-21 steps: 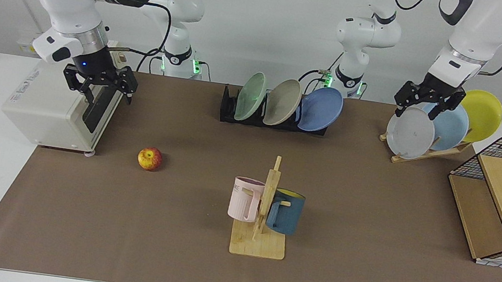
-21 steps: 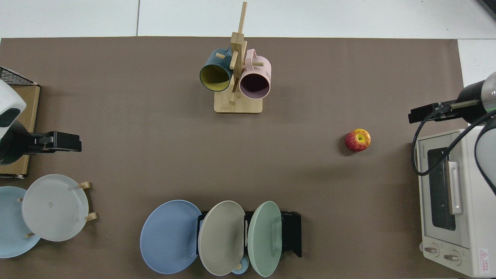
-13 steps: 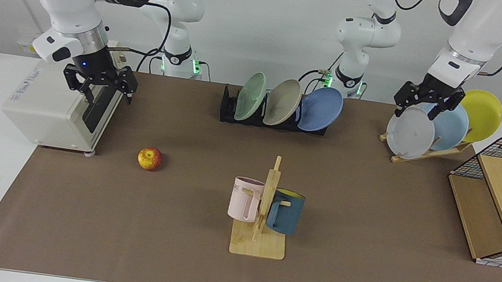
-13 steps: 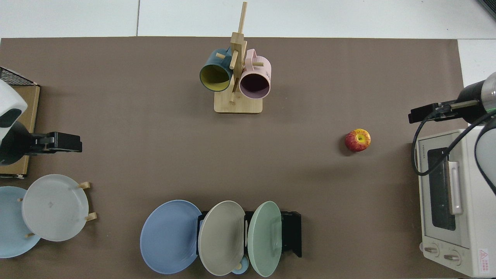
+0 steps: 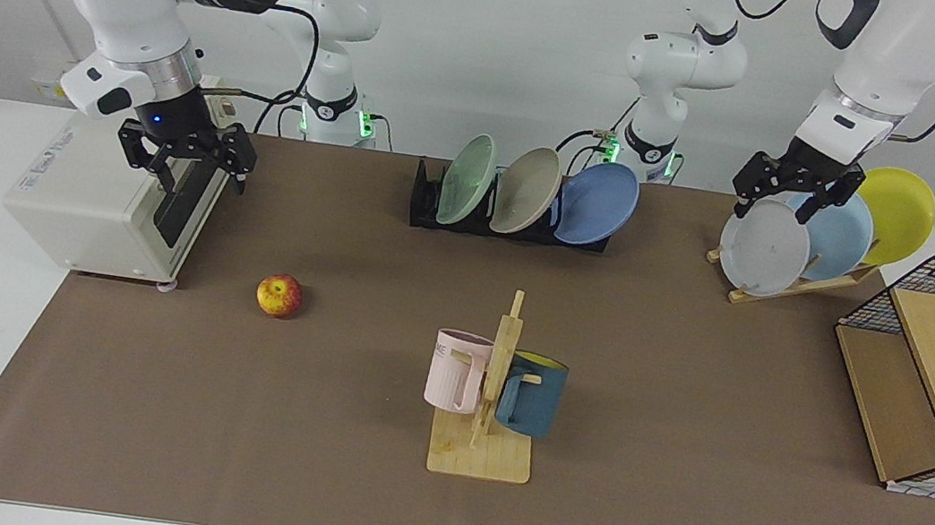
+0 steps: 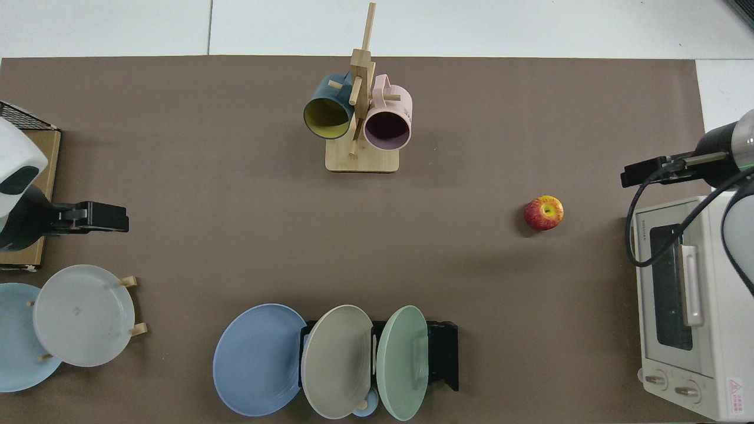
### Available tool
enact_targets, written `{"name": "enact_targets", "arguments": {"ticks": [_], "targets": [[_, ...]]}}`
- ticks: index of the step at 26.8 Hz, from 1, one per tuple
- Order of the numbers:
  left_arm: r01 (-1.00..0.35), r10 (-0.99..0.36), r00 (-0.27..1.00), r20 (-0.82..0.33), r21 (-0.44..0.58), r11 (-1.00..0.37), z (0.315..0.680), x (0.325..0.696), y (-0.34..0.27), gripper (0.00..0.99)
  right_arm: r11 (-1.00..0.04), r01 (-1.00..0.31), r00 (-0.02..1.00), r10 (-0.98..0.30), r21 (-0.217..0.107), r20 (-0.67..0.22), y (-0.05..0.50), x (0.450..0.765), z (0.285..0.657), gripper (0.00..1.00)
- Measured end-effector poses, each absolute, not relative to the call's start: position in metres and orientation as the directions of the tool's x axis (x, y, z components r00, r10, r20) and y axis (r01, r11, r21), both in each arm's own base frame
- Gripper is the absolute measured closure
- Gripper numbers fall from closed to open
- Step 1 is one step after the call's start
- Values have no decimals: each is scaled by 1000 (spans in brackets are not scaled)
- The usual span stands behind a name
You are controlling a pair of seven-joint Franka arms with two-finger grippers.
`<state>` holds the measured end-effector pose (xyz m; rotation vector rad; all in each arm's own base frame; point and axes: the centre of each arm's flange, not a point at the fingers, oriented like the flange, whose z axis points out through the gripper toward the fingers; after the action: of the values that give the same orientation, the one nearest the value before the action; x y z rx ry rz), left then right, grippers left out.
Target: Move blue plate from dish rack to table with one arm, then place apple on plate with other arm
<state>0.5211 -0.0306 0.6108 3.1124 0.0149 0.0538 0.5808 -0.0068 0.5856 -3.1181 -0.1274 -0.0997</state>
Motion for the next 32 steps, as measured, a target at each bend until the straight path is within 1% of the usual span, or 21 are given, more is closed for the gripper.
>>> {"name": "enact_targets", "arguments": {"ticks": [7, 12, 16, 19, 22, 26, 30, 32], "targets": [[6, 7, 1000, 27, 28, -1000, 609, 520, -33, 0, -996, 82, 995, 81, -17, 65, -7, 581, 586, 0], [5, 4, 1000, -9, 26, -1000, 606, 516, -33, 9, -996, 82, 995, 81, -17, 65, -7, 581, 586, 0], [-36, -35, 999, -38, -23, -999, 600, 505, -52, 13, -996, 82, 995, 81, -17, 65, -7, 581, 586, 0], [-71, -66, 996, -66, -78, -994, 584, 483, -86, 18, -996, 82, 995, 81, -17, 65, -7, 581, 586, 0], [-81, -70, 994, -80, -145, -986, 552, 447, -129, 35, -996, 82, 995, 81, -17, 65, -7, 581, 586, 0], [-29, -25, 999, -21, -218, -976, 512, 405, -164, 44, -996, 82, 995, 81, -17, 65, -7, 581, 586, 0], [26, 20, 1000, 23, -271, -962, 484, 369, -169, 48, -996, 82, 995, 81, -17, 65, -7, 581, 586, 0], [70, 53, 996, 65, -290, -954, 468, 354, -174, 48, -996, 82, 995, 81, -17, 65, -7, 581, 586, 0]]}}
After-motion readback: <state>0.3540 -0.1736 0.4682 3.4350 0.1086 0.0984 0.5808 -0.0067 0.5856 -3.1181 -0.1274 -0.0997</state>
